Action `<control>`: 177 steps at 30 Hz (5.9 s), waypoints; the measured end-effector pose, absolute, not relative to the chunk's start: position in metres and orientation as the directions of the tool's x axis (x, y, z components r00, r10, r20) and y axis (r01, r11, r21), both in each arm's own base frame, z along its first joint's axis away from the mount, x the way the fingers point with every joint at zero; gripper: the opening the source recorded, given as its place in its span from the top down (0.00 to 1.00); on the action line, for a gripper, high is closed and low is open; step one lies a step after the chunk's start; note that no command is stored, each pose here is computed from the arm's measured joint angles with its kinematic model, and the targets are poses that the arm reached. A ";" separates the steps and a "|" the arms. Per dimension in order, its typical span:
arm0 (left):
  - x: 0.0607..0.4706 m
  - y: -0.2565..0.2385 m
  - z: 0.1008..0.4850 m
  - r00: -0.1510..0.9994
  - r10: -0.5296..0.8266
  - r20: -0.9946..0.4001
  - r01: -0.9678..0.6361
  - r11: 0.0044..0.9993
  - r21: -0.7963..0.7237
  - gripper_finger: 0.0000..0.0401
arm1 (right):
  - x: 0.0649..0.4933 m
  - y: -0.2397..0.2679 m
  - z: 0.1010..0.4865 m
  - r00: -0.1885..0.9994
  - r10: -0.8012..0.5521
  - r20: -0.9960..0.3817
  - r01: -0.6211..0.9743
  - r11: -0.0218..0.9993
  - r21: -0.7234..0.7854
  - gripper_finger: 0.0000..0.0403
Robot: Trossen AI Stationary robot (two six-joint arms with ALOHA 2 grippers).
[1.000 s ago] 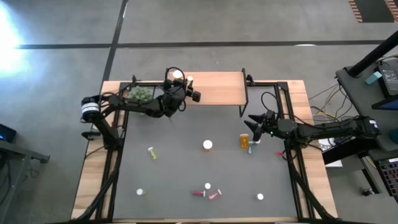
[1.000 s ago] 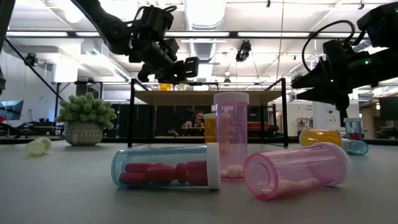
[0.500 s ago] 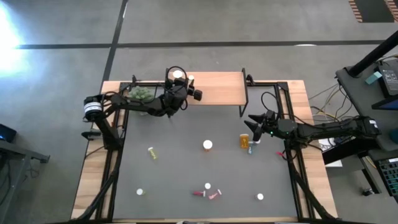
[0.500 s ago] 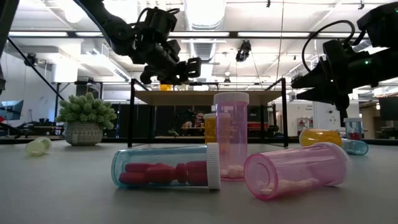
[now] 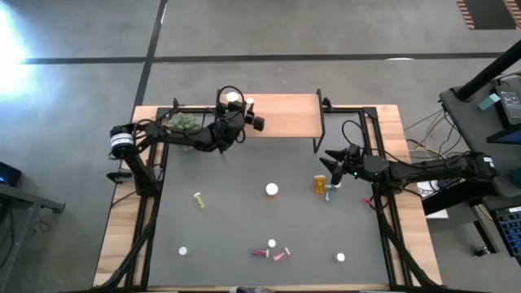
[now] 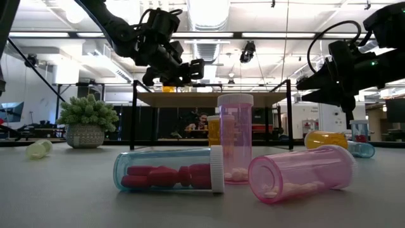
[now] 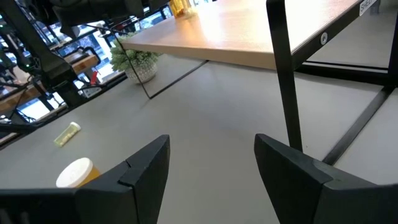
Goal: Pick and place medicine bottles onto shelf by color
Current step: Put the top yellow pill bottle to the right of the orange pill bottle on the shelf, then put the right blue pill bottle to the right of the yellow pill bottle on the shelf
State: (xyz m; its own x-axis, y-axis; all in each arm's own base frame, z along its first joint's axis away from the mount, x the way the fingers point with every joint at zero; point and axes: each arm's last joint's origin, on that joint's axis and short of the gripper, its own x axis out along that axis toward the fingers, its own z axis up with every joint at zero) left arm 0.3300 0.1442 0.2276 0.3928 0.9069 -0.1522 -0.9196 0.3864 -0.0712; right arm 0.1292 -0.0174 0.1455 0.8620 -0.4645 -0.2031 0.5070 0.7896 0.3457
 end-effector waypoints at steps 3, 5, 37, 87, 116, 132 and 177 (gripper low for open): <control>0.330 0.144 0.227 0.392 0.907 -0.153 -0.920 0.385 -0.071 0.77 | 0.129 -0.017 0.146 0.862 -0.465 -0.203 0.507 0.789 0.346 0.44; 0.330 0.145 0.227 0.391 0.908 -0.153 -0.920 0.384 -0.071 0.77 | 0.129 -0.017 0.145 0.862 -0.465 -0.203 0.507 0.790 0.346 0.44; 0.333 0.138 0.227 0.400 0.904 -0.153 -0.917 0.397 -0.048 0.58 | 0.129 -0.017 0.146 0.862 -0.465 -0.203 0.507 0.789 0.346 0.44; 0.271 0.014 0.367 0.796 0.576 0.188 -0.501 0.800 -0.330 0.58 | 0.129 -0.017 0.146 0.862 -0.465 -0.203 0.507 0.790 0.346 0.44; 0.272 0.008 0.379 0.872 0.351 0.342 -0.244 0.916 -0.317 0.58 | 0.121 -0.022 0.197 0.757 -0.595 0.269 0.306 0.687 0.659 0.44; 0.273 0.009 0.378 0.871 0.359 0.337 -0.256 0.915 -0.313 0.58 | 0.152 -0.020 0.284 0.890 -0.455 0.006 0.382 0.755 0.533 0.44; 0.258 0.016 0.387 0.848 0.383 0.366 -0.273 0.908 -0.318 0.58 | 0.185 -0.006 0.232 0.052 0.055 -0.997 0.872 0.485 0.072 0.44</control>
State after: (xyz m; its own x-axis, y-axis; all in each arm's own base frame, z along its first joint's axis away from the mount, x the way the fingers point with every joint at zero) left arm 0.2578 0.0159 0.3868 0.8481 0.3833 0.3657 -0.2730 0.9078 -0.3184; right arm 0.1852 -0.0055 0.2319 0.0515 0.0550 -0.9972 0.8717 0.4847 0.0718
